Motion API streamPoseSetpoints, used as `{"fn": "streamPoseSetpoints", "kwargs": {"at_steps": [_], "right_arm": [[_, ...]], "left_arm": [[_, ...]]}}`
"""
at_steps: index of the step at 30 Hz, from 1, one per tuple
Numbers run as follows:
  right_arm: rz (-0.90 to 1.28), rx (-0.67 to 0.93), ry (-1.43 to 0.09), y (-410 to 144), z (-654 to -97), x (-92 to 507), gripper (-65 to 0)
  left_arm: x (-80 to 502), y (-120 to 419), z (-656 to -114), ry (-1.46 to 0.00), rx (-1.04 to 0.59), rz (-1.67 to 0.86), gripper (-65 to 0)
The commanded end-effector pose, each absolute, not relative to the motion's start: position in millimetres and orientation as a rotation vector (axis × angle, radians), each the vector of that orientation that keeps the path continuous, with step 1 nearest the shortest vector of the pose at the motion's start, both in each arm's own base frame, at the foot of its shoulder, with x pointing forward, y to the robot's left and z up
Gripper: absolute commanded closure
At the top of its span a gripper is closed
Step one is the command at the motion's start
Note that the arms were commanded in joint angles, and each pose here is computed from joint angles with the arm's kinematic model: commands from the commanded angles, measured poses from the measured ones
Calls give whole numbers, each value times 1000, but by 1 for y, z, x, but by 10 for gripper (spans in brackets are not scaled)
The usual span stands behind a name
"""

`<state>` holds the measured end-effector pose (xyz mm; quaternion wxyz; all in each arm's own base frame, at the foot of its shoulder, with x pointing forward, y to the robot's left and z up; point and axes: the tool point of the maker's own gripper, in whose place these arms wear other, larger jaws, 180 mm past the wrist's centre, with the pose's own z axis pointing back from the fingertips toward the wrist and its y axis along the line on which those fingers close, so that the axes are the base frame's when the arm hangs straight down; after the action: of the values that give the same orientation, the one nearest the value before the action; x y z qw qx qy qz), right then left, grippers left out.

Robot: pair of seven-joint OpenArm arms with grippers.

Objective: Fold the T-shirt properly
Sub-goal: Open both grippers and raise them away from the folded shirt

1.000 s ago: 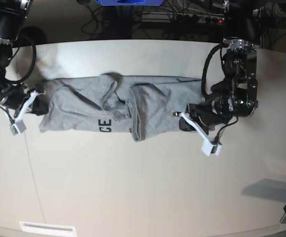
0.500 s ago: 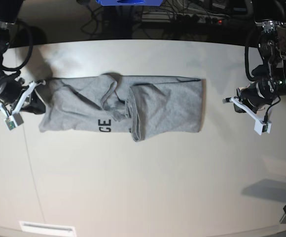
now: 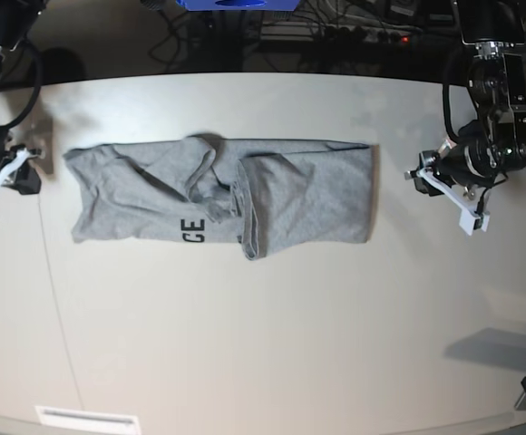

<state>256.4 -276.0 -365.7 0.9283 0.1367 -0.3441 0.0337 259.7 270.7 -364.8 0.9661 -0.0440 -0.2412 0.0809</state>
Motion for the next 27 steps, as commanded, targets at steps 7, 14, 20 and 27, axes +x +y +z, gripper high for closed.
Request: {"fn": "streamPoseSetpoints", "kwargs": {"at_steps": [7, 14, 20, 27], "right_arm": [[87, 274, -738, -280, -354, 263, -3], [91, 261, -744, -285, -351, 266, -3], [-28, 319, -678, -304, -378, 263, -3], [-157, 385, -656, -319, -386, 261, -186]], "left_arm": [[269, 292, -346, -575, -81, 253, -102], [265, 313, -363, -525, -71, 413, 0], [261, 316, -372, -495, -70, 445, 0], [266, 294, -392, -436, 93, 261, 0]]}}
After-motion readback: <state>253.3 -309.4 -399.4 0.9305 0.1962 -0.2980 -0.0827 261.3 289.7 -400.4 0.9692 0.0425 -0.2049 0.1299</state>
